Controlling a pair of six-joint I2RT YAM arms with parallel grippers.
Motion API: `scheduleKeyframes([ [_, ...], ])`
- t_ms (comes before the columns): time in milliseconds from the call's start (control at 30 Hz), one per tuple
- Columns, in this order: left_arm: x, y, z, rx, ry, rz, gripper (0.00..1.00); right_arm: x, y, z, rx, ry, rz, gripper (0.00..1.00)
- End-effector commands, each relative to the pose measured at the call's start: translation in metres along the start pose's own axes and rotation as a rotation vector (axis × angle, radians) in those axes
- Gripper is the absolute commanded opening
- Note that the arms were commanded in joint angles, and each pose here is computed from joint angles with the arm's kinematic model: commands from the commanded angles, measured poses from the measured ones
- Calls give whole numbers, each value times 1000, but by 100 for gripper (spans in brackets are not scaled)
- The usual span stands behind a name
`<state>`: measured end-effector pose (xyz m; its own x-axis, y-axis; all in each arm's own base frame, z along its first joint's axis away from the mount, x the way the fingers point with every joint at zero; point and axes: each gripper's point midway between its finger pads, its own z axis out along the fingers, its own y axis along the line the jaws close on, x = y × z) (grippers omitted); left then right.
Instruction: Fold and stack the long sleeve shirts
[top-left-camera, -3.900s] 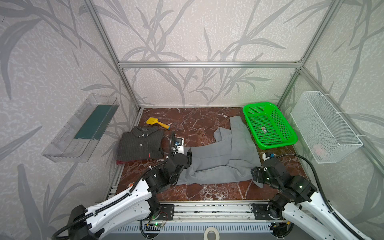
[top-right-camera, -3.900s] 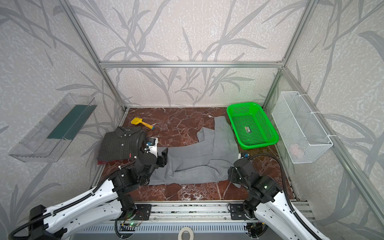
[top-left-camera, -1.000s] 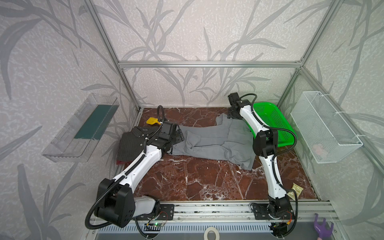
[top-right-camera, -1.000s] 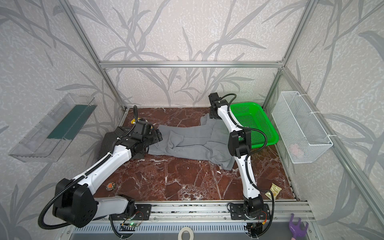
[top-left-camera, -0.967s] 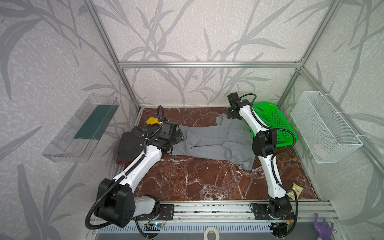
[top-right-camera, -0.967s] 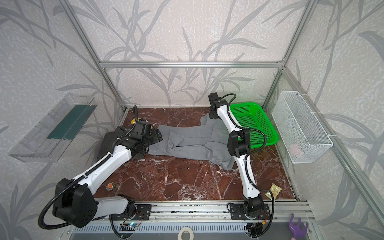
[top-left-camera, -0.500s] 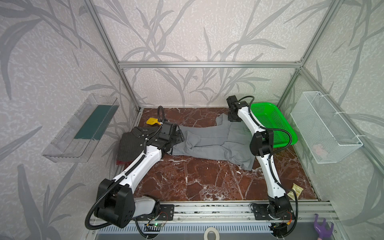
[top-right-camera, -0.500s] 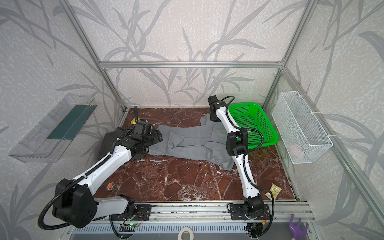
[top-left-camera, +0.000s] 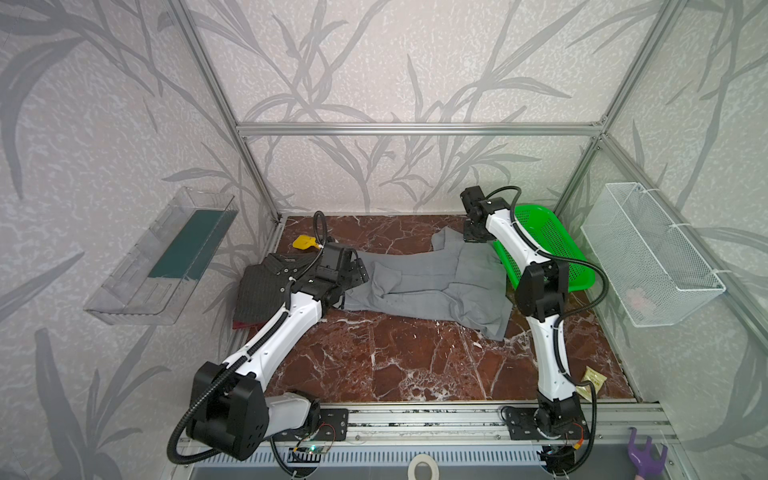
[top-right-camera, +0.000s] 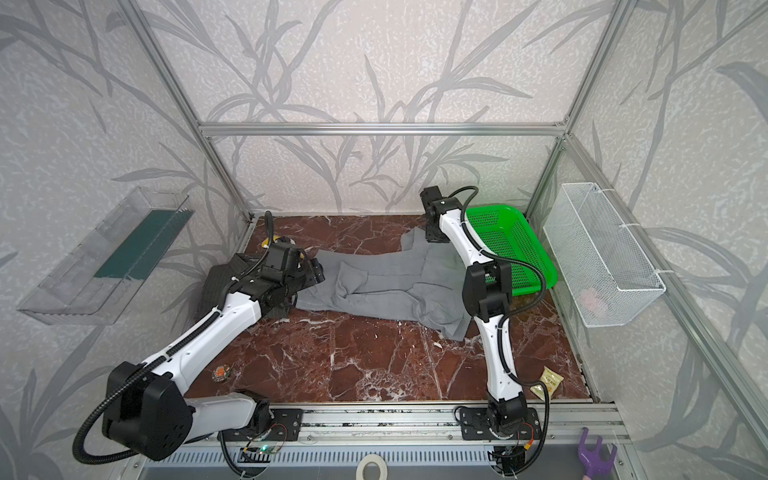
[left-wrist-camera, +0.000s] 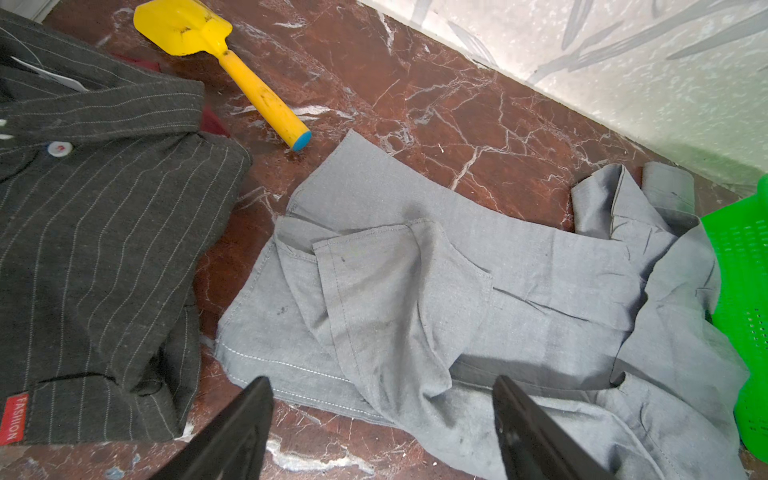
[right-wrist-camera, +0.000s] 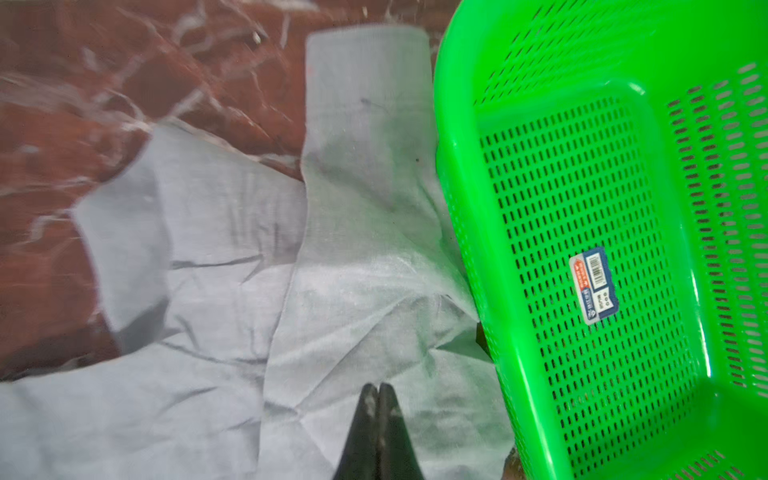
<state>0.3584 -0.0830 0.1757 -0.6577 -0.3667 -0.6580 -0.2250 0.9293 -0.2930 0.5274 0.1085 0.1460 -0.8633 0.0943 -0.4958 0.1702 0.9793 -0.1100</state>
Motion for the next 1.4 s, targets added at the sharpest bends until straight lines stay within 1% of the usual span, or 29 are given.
scheduleKeyframes([
  [0,-2,4,-7,-10,-26,14,83,-28,11,-22,-94,-128,50,40],
  [67,-3,4,-7,-10,-26,16,83,-24,16,-10,-86,-78,33,53],
  [100,-3,4,-8,-10,-27,17,83,-19,19,-2,-88,-40,28,58],
  [167,-3,4,-8,-9,-29,16,83,-15,23,9,-76,1,19,61],
  [233,-4,5,-9,-11,-31,19,83,-13,27,22,-67,23,6,63],
  [467,-5,5,-8,-15,-34,25,83,-23,28,66,-10,-11,-16,64],
  [533,-5,5,-9,-16,-34,28,83,-23,25,77,3,-8,-14,61],
  [700,-6,5,-8,-18,-35,29,83,-23,19,91,47,-4,-37,49],
  [767,-5,5,-6,-18,-30,30,83,-20,18,95,54,2,-44,42],
  [833,-5,5,-6,-17,-30,29,83,-19,17,96,60,6,-46,32],
  [933,-6,6,-6,-21,-32,31,83,-19,16,94,64,5,-45,22],
  [1067,-6,6,-7,-21,-34,29,83,-22,16,86,50,-6,-41,13],
  [1167,-8,6,-8,-21,-40,30,83,-26,14,75,46,-13,-38,1],
  [1267,-8,7,-9,-21,-42,28,84,-31,12,54,25,-18,-25,0],
  [1367,-8,6,-11,-12,-44,27,83,-35,7,17,4,-27,-1,0],
])
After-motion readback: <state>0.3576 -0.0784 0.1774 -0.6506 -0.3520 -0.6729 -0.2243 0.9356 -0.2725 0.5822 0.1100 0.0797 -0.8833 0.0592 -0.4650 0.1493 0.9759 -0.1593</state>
